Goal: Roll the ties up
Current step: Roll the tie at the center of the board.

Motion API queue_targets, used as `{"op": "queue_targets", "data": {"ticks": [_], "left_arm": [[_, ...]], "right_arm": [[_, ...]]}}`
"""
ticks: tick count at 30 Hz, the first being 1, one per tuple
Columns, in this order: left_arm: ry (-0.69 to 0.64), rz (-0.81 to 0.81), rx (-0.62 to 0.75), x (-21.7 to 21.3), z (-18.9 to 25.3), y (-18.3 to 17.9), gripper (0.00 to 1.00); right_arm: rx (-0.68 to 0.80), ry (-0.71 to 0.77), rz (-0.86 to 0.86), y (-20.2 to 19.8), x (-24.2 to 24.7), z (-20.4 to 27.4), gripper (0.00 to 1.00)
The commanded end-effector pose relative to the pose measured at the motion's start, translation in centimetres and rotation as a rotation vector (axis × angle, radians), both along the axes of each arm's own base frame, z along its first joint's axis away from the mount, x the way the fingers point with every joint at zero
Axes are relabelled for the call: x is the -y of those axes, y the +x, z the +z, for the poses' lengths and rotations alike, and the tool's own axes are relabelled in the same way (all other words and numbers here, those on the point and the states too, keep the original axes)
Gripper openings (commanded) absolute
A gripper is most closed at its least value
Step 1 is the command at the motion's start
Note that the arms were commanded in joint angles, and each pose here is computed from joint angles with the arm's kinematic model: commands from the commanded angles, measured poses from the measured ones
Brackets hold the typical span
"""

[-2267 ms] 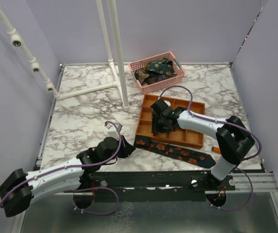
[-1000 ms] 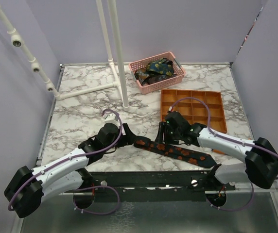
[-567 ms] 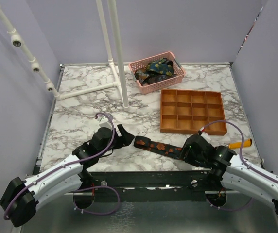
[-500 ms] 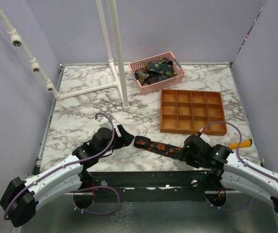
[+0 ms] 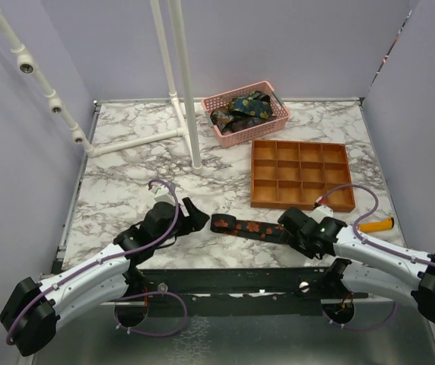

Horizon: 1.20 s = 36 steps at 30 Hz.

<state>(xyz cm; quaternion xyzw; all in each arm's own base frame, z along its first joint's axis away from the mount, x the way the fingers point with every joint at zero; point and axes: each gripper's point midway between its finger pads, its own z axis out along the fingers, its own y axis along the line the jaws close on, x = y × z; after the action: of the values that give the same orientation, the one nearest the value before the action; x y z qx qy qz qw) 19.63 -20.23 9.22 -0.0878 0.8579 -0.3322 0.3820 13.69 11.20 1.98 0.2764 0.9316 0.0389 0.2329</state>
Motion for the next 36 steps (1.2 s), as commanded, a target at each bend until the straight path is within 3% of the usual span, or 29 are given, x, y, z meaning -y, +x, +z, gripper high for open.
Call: {"op": "queue_targets", "data": {"ticks": [1, 7, 10, 13, 17, 25, 36], "left_arm": [[-0.016, -0.012, -0.005, 0.1, -0.1, -0.3, 0.76], [-0.005, -0.018, -0.007, 0.0, -0.4, -0.4, 0.76], [-0.007, -0.022, -0.01, 0.1, -0.4, -0.4, 0.76], [-0.005, -0.021, -0.009, 0.1, -0.3, -0.4, 0.76], [0.008, -0.02, -0.017, 0.0, -0.7, -0.4, 0.78], [0.044, -0.07, -0.036, 0.9, -1.4, -0.1, 0.78], [0.043, -0.114, -0.053, 2.1, -2.4, 0.3, 0.77]], "right_arm": [[0.084, -0.154, -0.113, 2.3, 3.2, 0.6, 0.7], [0.134, -0.119, -0.126, 6.0, 4.2, 2.4, 0.71], [0.199, -0.039, 0.078, 7.0, 1.4, 5.7, 0.69], [0.277, 0.139, 0.306, 6.2, -3.6, 8.3, 0.69], [0.269, 0.329, 0.543, 4.9, -10.8, 9.7, 0.69], [0.245, 0.327, 0.698, 7.4, -19.3, 9.0, 0.63], [0.144, 0.201, 0.681, 8.2, -18.6, 4.2, 0.58]]}}
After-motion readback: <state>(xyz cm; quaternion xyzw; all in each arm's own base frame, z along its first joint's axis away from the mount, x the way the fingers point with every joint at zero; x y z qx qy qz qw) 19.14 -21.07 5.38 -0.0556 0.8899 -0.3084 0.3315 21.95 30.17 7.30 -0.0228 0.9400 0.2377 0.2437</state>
